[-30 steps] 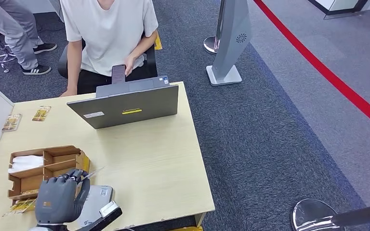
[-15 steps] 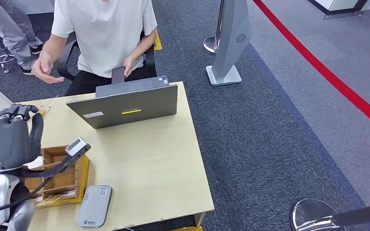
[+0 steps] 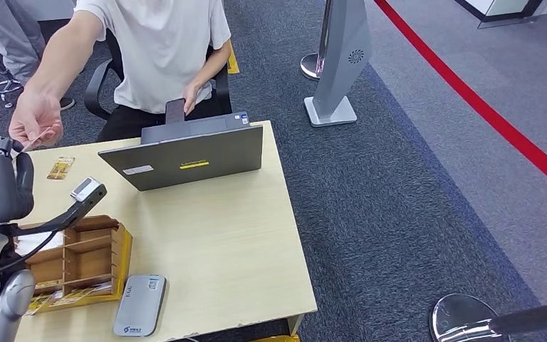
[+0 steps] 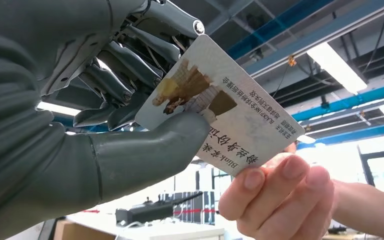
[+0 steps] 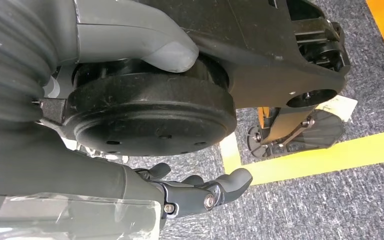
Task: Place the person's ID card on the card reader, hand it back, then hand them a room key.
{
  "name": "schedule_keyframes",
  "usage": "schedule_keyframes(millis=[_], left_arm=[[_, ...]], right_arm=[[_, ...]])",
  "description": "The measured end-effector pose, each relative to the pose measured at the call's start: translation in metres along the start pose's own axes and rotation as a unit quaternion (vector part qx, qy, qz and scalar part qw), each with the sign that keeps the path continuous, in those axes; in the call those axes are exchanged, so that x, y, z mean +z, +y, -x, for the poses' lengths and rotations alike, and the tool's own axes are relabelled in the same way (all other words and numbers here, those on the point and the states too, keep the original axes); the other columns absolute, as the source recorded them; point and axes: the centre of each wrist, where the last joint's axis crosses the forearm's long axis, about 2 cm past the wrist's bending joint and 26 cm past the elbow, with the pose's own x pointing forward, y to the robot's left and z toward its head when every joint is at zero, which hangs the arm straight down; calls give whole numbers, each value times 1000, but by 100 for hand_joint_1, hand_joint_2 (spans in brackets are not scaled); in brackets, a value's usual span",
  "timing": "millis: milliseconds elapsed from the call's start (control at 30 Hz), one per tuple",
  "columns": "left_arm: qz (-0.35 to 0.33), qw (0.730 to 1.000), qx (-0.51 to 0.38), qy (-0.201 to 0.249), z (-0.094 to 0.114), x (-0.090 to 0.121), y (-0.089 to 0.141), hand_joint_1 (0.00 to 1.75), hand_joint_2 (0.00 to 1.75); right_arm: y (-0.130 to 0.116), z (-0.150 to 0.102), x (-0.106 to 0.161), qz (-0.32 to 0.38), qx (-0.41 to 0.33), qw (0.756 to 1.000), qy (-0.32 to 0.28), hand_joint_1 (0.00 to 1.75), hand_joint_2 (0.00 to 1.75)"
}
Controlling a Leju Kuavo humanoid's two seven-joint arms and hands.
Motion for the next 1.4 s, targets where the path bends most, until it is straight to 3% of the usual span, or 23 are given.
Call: schedule_keyframes(millis=[33,233,433,667,867,1067,1400], left_arm=[[3,1000,2,1,0,0,0,0,175],[16,999,35,4,1,3,-3,0,175],[25,996,83,-6,-5,21,4,0,175],[98,985,133,-40,-16,73,31,0,175],[147,977,137,-65,-16,122,40,0,175],[222,964,140,-39,-14,162,33,0,175],[308,944,118,5,-15,182,4,0,175]], right_arm=[[0,0,0,0,0,1000,0,0,175],[0,0,0,-1,-3,1000,0,0,175],[0,0,0,-1,-12,1000,-2,0,175],[0,2,0,-6,-21,1000,-3,0,175],[-1,3,0,-8,-31,999,-2,0,175],[-2,4,0,-6,-40,999,-1,0,175],[-3,4,-1,-2,-41,999,4,0,175]])
